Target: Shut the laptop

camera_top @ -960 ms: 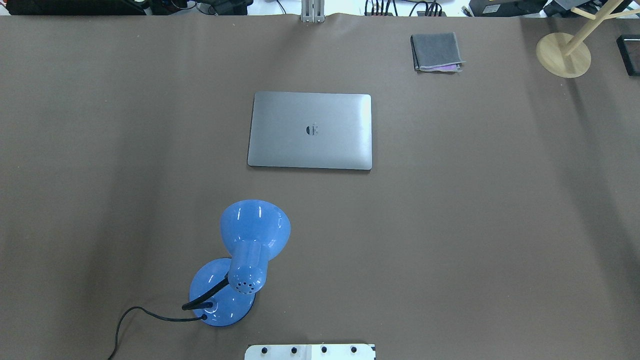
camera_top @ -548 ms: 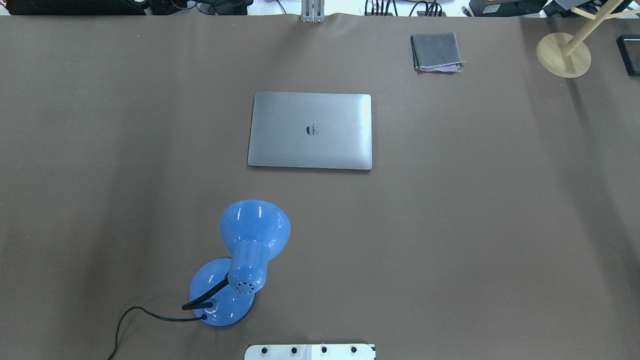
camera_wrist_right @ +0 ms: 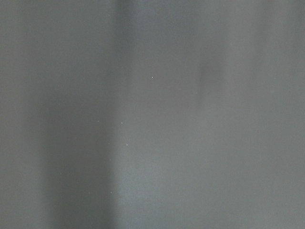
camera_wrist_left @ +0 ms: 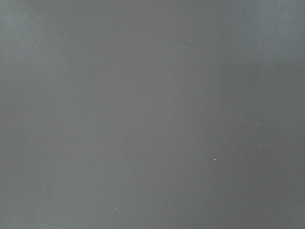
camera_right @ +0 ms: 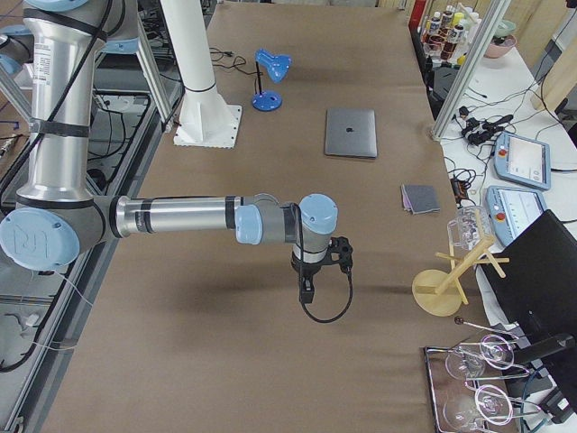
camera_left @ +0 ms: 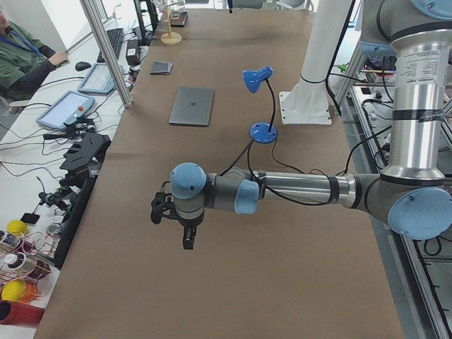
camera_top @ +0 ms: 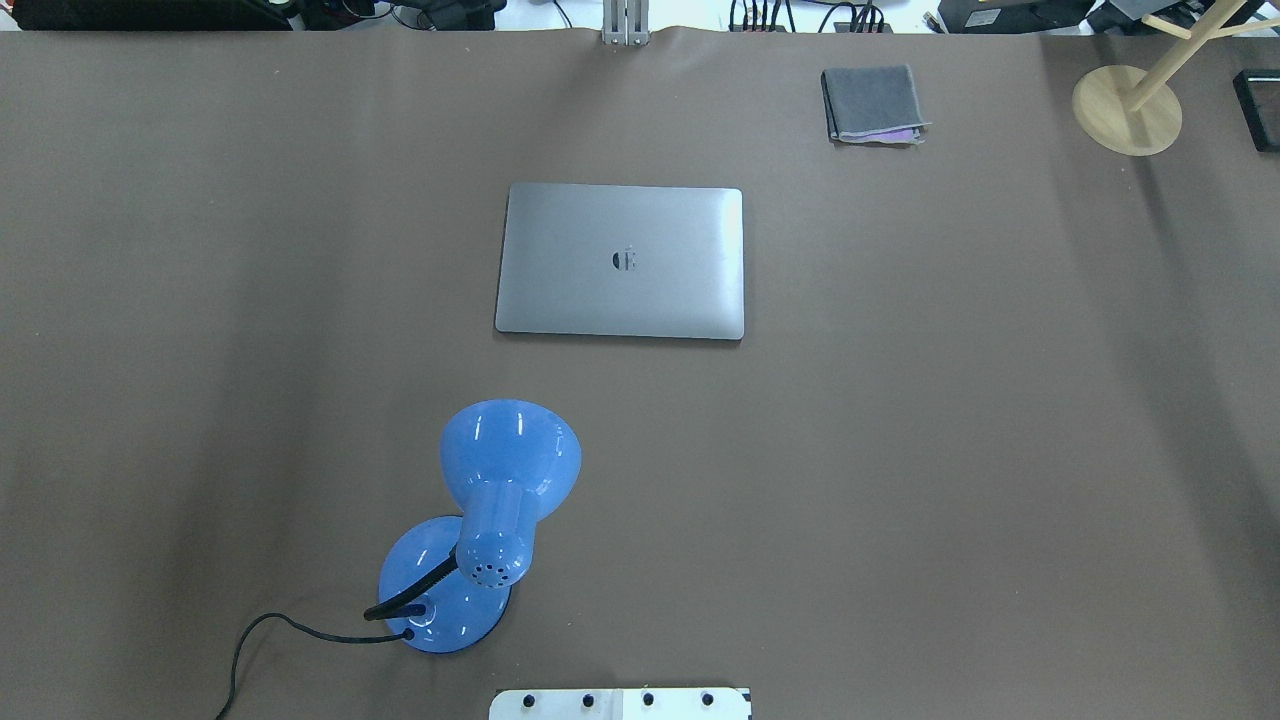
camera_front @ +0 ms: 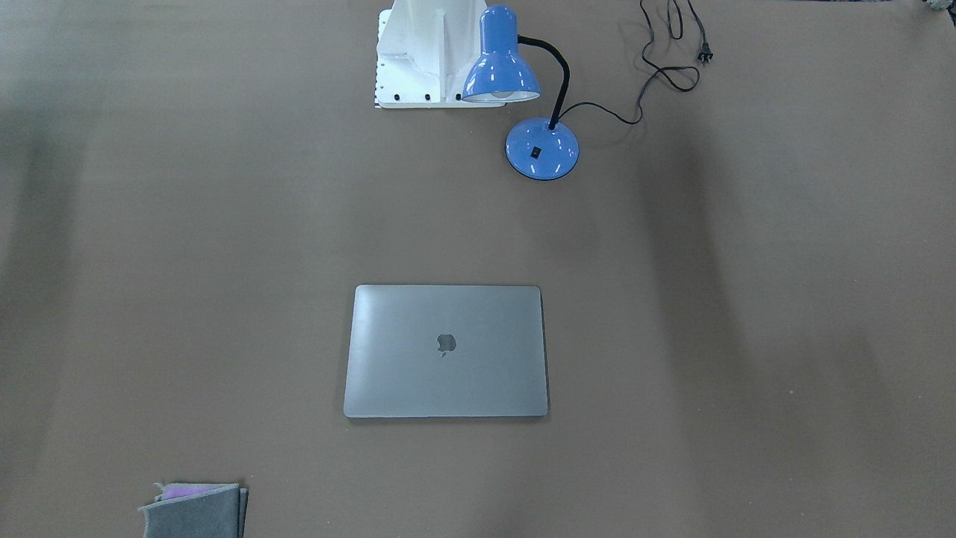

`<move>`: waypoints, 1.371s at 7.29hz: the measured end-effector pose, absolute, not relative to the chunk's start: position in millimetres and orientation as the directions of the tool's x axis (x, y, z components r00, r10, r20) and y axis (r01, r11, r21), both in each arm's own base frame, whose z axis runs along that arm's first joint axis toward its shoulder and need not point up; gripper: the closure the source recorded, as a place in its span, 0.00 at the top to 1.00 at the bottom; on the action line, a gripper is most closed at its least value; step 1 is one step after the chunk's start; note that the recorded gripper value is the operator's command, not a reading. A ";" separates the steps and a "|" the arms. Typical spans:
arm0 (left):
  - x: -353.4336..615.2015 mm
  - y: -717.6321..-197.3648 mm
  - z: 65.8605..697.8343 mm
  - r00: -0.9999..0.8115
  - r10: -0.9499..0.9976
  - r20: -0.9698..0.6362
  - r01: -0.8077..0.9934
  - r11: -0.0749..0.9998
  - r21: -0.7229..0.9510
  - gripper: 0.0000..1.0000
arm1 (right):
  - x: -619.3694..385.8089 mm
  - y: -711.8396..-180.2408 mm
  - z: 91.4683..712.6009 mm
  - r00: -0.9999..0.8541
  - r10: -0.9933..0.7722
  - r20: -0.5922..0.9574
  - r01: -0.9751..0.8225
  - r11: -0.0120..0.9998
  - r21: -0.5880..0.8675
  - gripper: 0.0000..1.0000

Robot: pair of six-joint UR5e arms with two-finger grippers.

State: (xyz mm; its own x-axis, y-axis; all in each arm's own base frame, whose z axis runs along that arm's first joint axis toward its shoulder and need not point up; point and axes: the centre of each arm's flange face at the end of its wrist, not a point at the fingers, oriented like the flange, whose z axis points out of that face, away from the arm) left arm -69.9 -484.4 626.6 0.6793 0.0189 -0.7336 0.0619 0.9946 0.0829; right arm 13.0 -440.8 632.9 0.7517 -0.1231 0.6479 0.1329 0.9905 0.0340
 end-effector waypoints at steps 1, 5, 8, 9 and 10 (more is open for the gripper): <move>-69.7 -484.1 626.9 0.679 0.018 -0.734 0.062 0.995 0.082 0.99 | 12.8 -440.7 633.0 0.752 -0.123 0.648 0.133 0.991 0.034 1.00; -69.6 -481.7 629.5 0.680 0.014 -0.733 0.061 0.995 0.076 0.99 | 12.6 -440.7 633.0 0.751 -0.124 0.648 0.134 0.990 0.034 1.00; -69.6 -480.6 630.7 0.680 0.012 -0.733 0.061 0.995 0.074 0.99 | 12.6 -440.2 632.9 0.751 -0.124 0.649 0.134 0.990 0.035 1.00; -69.6 -480.5 630.8 0.680 0.012 -0.733 0.061 0.995 0.074 0.99 | 12.6 -440.2 633.2 0.751 -0.124 0.649 0.134 0.990 0.034 1.00; -69.6 -480.5 630.8 0.680 0.012 -0.733 0.061 0.995 0.074 0.99 | 12.4 -440.3 633.1 0.751 -0.124 0.649 0.134 0.990 0.034 1.00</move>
State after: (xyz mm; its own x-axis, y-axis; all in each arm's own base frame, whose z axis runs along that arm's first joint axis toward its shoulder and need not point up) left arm -69.6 -480.5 630.8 0.6799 0.0122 -0.7332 0.0614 0.9954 0.0735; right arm 12.4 -440.3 633.1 0.7508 -0.1243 0.6487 0.1343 0.9903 0.0343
